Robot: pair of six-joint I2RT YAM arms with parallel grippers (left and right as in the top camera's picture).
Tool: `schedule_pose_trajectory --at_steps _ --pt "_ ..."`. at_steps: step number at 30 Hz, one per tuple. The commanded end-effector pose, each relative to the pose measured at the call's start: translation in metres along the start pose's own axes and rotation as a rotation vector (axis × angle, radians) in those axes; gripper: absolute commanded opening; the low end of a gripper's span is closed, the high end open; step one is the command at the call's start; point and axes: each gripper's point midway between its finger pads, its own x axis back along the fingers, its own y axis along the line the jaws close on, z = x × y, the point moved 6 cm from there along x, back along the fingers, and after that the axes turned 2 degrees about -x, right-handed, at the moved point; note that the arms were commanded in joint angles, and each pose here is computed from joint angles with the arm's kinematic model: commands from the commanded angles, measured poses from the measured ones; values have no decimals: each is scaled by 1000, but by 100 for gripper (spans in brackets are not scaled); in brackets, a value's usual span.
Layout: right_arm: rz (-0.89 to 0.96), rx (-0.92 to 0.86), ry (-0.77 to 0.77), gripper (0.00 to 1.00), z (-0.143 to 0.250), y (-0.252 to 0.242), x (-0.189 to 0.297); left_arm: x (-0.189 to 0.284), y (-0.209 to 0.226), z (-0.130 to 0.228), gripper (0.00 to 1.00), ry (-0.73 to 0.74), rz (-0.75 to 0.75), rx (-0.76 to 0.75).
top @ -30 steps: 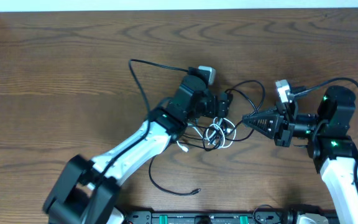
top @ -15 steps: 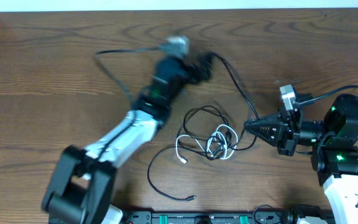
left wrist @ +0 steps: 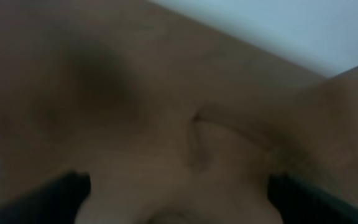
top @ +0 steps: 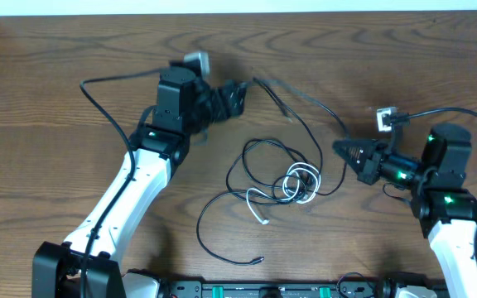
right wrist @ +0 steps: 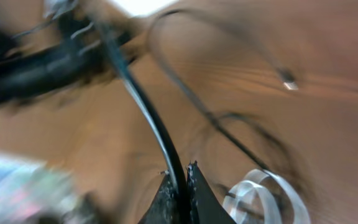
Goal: Untangle cables
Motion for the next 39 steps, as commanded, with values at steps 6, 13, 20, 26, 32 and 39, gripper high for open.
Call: schedule_pose_trajectory --at_steps 6,13,20,26,32,39 --pt "737 -237 -24 48 23 -90 20 16 53 47 98 263 -278 83" --pt "630 -243 142 99 49 -76 18 18 43 61 98 357 -194 119" --pt "219 -121 272 93 62 -35 -2 19 23 68 98 435 -23 159" --pt "244 -106 321 81 86 -50 -31 20 25 71 98 448 -35 187" --pt "236 -165 332 69 96 -65 -53 21 26 74 98 463 -44 194" --pt "233 -199 408 33 113 -72 -70 21 26 75 98 465 -45 195"
